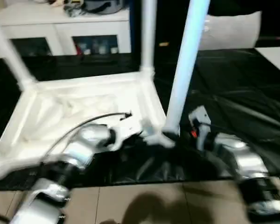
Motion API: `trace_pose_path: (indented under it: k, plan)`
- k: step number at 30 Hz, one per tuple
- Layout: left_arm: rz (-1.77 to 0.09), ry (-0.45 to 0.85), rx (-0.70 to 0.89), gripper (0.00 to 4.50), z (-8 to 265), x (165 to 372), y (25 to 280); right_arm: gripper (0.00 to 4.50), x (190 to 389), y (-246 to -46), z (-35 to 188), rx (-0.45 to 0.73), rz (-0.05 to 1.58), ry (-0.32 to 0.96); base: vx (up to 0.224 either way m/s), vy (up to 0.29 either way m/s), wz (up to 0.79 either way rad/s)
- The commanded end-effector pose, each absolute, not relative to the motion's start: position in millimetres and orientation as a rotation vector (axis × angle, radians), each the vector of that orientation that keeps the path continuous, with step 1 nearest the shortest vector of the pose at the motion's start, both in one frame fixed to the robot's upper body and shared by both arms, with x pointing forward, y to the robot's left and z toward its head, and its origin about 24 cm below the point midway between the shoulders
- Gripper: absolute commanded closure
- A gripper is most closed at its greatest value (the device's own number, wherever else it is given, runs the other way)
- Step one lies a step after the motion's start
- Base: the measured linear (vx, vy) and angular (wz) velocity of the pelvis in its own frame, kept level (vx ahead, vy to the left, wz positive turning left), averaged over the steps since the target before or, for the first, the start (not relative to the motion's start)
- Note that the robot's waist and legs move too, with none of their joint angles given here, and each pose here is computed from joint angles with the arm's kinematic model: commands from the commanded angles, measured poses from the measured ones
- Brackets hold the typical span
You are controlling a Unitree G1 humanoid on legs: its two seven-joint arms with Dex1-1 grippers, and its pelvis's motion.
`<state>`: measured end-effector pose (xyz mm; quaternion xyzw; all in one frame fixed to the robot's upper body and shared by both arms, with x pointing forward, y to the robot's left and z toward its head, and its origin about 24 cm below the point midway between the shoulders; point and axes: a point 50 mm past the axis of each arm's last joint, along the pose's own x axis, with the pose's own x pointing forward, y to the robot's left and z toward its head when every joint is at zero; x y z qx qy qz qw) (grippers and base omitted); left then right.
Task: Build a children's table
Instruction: Rotate leg to tighten
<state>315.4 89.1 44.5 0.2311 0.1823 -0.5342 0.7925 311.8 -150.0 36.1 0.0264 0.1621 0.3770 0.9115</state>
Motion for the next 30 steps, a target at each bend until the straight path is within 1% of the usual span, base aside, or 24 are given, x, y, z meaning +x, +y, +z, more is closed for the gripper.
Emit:
trace_pose_path:
  k: [1, 4, 5, 6, 7, 10, 11, 12, 14, 15, 19, 20, 23, 24, 26, 27, 28, 29, 30]
  plan:
    - [-1.052, 0.386, 0.451, 4.50, 41.0, 318.4, 63.9, 1.78, 318.2, -118.2, 33.6, 0.163, 0.754, 0.351, 0.000, 0.000, 0.00]
    - [-0.982, 0.376, 0.409, 4.50, 44.4, 322.8, 43.9, 1.78, 328.3, -107.7, 31.1, 0.199, 0.608, 0.384, 0.000, 0.000, 0.00]
    - [-0.981, 0.361, 0.409, 4.50, 46.7, 324.0, 38.6, 1.78, 329.0, -105.2, 32.1, 0.188, 0.616, 0.370, 0.000, 0.000, 0.00]
    - [-0.979, 0.352, 0.409, 4.50, 48.5, 324.6, 35.2, 1.22, 329.1, -103.5, 33.2, 0.178, 0.625, 0.357, 0.000, 0.000, 0.00]
    - [-0.978, 0.349, 0.412, 4.50, 49.4, 325.0, 33.9, 1.22, 329.2, -102.6, 34.1, 0.171, 0.630, 0.347, 0.000, 0.000, 0.00]
    - [-0.977, 0.355, 0.453, 4.50, 48.1, 326.0, 39.8, 0.86, 328.6, -104.3, 36.1, 0.177, 0.636, 0.326, 0.000, 0.000, 0.00]
    - [-0.968, 0.363, 0.467, 4.50, 46.9, 327.0, 44.7, 0.86, 328.2, -107.2, 36.3, 0.171, 0.633, 0.320, 0.000, 0.000, 0.00]
    - [-0.951, 0.374, 0.485, 4.50, 45.0, 328.9, 53.6, 0.64, 327.4, -114.5, 35.8, 0.152, 0.625, 0.310, 0.000, 0.000, 0.00]
    - [-0.944, 0.377, 0.490, 4.50, 44.3, 329.6, 56.8, 0.59, 327.1, -117.5, 35.5, 0.143, 0.622, 0.306, 0.000, 0.000, 0.00]
    - [-0.942, 0.377, 0.515, 4.50, 42.8, 330.7, 64.1, 0.52, 325.0, -126.8, 34.9, 0.119, 0.627, 0.295, 0.000, 0.000, 0.00]
    - [-0.975, 0.377, 0.548, 4.50, 40.2, 329.6, 78.1, 0.07, 319.4, -148.4, 38.6, 0.079, 0.663, 0.255, 0.000, 0.000, 0.00]
    - [-0.990, 0.377, 0.557, 4.50, 39.9, 328.9, 81.0, 0.07, 318.2, -153.6, 40.6, 0.064, 0.675, 0.243, 0.000, 0.000, 0.00]
    - [-1.051, 0.382, 0.576, 4.50, 39.2, 326.3, 92.4, 0.03, 312.6, -171.4, 51.4, -0.057, 0.768, 0.186, 0.000, 0.000, 0.00]
    - [-1.068, 0.381, 0.588, 4.50, 39.0, 325.7, 95.0, 0.03, 312.8, -176.0, 54.6, -0.081, 0.769, 0.174, 0.000, 0.000, 0.00]
    - [-1.097, 0.371, 0.602, 4.50, 39.1, 324.4, 97.3, 0.03, 311.9, -179.9, 58.3, -0.092, 0.791, 0.166, 0.000, 0.000, 0.00]
    - [-1.161, 0.362, 0.618, 4.50, 38.6, 321.0, 102.1, 0.03, 309.3, -186.9, 64.5, -0.135, 0.845, 0.160, 0.000, 0.000, 0.00]
    - [-1.202, 0.352, 0.633, 4.50, 39.1, 318.5, 104.2, 0.03, 307.9, -189.5, 66.4, -0.164, 0.875, 0.167, 0.000, 0.000, 0.00]
    - [-1.202, 0.352, 0.633, 4.50, 39.1, 318.5, 104.2, 0.03, 307.9, -189.5, 66.4, -0.164, 0.875, 0.167, 0.000, 0.000, 0.00]
    - [-1.282, 0.346, 0.651, 4.50, 39.7, 313.1, 108.5, 0.03, 305.1, -193.6, 68.4, -0.222, 0.936, 0.191, 0.000, 0.000, 0.00]
